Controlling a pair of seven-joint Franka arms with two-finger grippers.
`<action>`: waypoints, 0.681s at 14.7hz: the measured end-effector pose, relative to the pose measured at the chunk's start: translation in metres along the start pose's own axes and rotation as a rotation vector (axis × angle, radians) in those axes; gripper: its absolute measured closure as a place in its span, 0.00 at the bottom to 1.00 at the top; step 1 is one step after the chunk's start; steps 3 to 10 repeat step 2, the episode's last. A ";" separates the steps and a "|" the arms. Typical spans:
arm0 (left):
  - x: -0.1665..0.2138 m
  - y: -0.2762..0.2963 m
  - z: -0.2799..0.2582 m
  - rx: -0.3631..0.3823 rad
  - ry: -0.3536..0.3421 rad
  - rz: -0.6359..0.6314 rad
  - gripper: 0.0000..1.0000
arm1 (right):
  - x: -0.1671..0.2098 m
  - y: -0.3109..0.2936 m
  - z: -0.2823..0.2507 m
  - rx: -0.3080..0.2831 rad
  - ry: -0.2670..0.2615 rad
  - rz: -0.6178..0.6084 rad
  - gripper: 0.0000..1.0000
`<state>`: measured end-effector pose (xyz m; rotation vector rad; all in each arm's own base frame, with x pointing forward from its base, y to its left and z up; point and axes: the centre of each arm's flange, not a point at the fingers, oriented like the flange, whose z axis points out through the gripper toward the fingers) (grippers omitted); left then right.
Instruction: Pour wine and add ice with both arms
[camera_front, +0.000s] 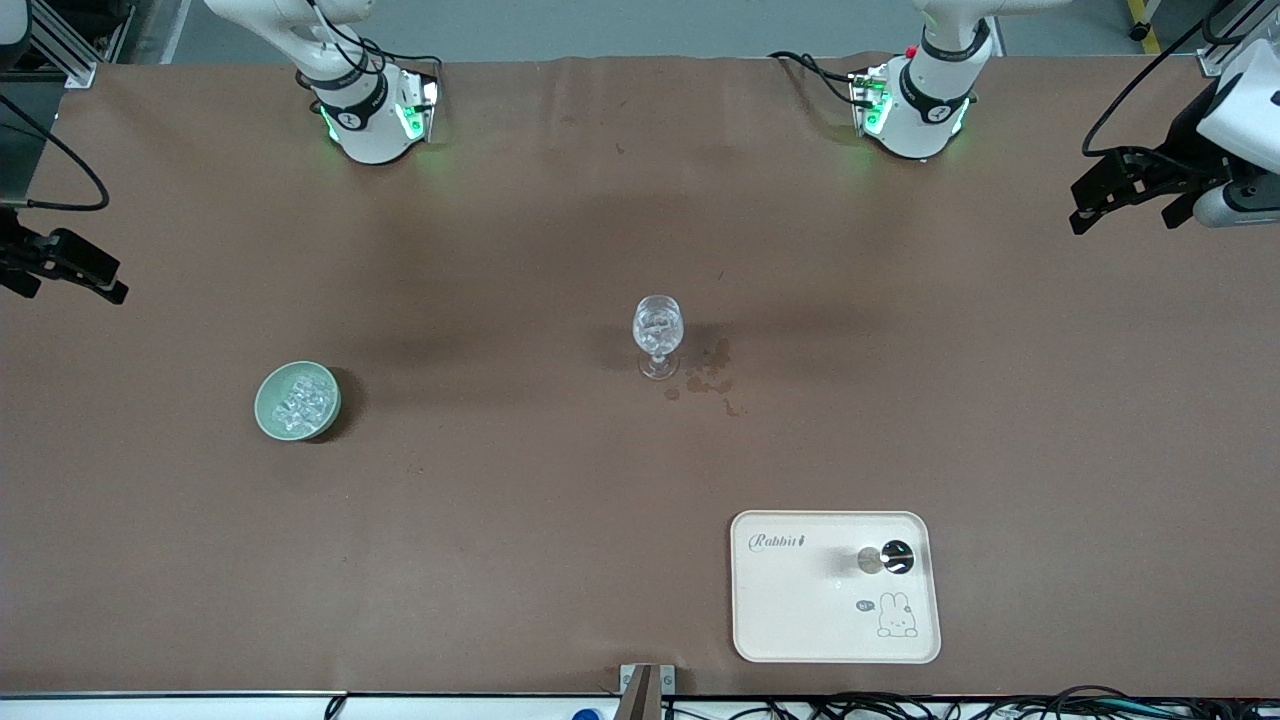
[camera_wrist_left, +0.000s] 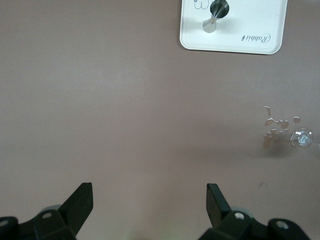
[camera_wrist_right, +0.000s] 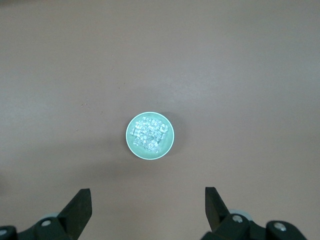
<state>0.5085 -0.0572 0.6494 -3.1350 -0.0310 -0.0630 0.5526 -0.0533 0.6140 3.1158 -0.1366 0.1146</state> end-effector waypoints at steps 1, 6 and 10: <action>0.000 0.000 0.000 0.000 -0.001 0.006 0.00 | 0.000 0.000 0.000 0.000 0.000 0.000 0.00; 0.000 0.000 0.000 0.000 -0.001 0.008 0.00 | 0.000 0.000 0.000 0.000 0.000 0.000 0.00; 0.000 0.000 0.000 0.000 -0.001 0.008 0.00 | 0.000 0.000 0.000 0.000 0.000 0.000 0.00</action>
